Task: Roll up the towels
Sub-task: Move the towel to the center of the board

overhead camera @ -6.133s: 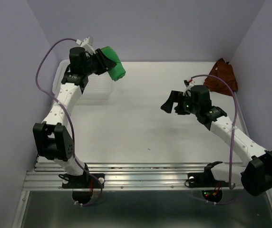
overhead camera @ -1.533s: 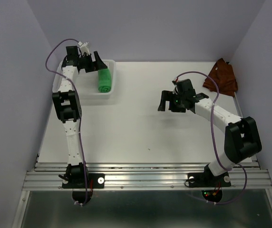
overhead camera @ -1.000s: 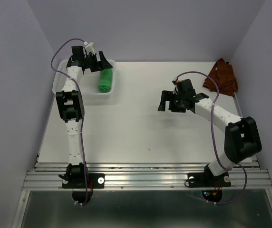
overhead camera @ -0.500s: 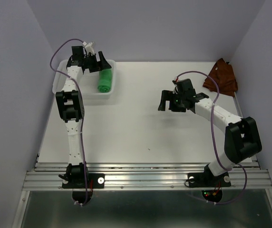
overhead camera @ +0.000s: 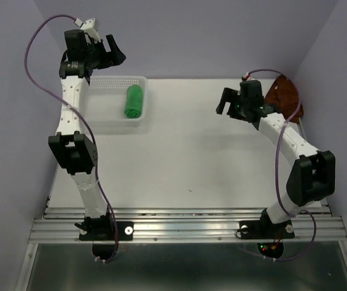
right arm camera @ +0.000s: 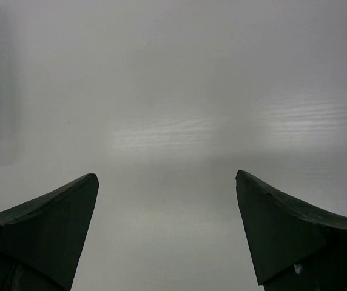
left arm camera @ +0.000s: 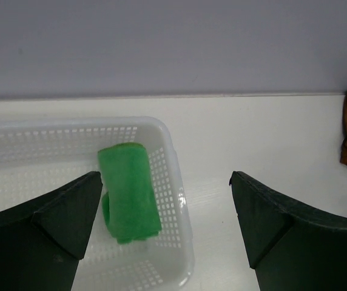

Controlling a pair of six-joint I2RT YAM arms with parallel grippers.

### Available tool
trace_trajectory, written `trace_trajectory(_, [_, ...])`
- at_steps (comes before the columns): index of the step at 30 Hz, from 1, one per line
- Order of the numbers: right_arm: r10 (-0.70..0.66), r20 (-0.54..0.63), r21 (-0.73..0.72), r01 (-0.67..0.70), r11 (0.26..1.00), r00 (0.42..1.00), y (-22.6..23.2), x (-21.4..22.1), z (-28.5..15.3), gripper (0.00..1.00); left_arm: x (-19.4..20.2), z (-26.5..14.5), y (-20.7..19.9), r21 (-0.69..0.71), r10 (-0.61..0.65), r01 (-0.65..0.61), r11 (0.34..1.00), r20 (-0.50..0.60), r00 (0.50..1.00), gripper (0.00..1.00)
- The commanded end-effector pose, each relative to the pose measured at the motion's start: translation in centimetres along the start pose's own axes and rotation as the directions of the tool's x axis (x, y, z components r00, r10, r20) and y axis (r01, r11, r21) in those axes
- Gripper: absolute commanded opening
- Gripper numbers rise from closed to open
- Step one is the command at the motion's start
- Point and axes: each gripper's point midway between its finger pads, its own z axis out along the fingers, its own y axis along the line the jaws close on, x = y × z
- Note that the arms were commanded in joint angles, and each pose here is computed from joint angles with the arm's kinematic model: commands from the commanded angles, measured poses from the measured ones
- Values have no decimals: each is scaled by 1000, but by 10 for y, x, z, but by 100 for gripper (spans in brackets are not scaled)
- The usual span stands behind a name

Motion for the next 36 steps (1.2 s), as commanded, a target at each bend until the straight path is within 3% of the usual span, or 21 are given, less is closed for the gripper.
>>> trace_trajectory(1, [162, 199, 219, -205, 954, 967, -86, -73, 10, 100, -1, -59, -2, -182, -95, 103, 978, 54, 994, 99])
trace_trajectory(5, [213, 289, 364, -312, 877, 934, -164, -110, 23, 100, 21, -93, 2, -311, -163, 204, 928, 153, 975, 99])
trace_trajectory(7, [244, 315, 415, -364, 834, 917, -206, -120, 26, 100, 49, -100, 3, -337, -179, 216, 916, 138, 974, 99])
trace_trajectory(9, [246, 322, 469, -380, 797, 914, -241, -126, 39, 100, 44, -121, -3, -342, -180, 240, 908, 199, 963, 99])
trace_trajectory(15, [199, 254, 567, -312, 763, 947, -289, -123, 84, 100, 78, -138, -13, -347, -193, 245, 905, 178, 965, 99])
trace_trajectory(20, [188, 282, 602, -326, 729, 941, -317, -135, 107, 99, 81, -139, -18, -319, -193, 240, 917, 174, 966, 99])
trace_trajectory(22, [196, 278, 596, -329, 732, 940, -319, -133, 118, 90, 80, -138, -20, -307, -190, 236, 922, 171, 967, 99])
trace_trajectory(23, [200, 277, 601, -332, 727, 940, -326, -133, 120, 69, 80, -138, -20, -309, -190, 235, 922, 168, 967, 99])
trace_trajectory(25, [202, 279, 609, -336, 718, 939, -325, -133, 114, 41, 81, -138, -20, -307, -191, 233, 923, 162, 968, 99])
trace_trajectory(26, [202, 280, 611, -336, 717, 939, -324, -133, 110, 21, 81, -138, -20, -308, -191, 233, 922, 161, 968, 99])
trace_trajectory(28, [182, 264, 629, -312, 712, 947, -326, -128, 102, 6, 82, -139, -20, -312, -196, 238, 920, 162, 967, 99])
trace_trajectory(29, [168, 279, 623, -311, 717, 946, -321, -136, 92, 1, 81, -139, -21, -310, -198, 241, 920, 163, 966, 99])
trace_trajectory(32, [117, 267, 567, -254, 784, 957, -304, -149, 80, 1, 77, -144, -26, -290, -201, 249, 924, 185, 962, 99])
trace_trajectory(36, [38, 323, 377, -165, 911, 946, -236, -185, 35, 1, 76, -147, -41, -216, -219, 258, 942, 188, 957, 99])
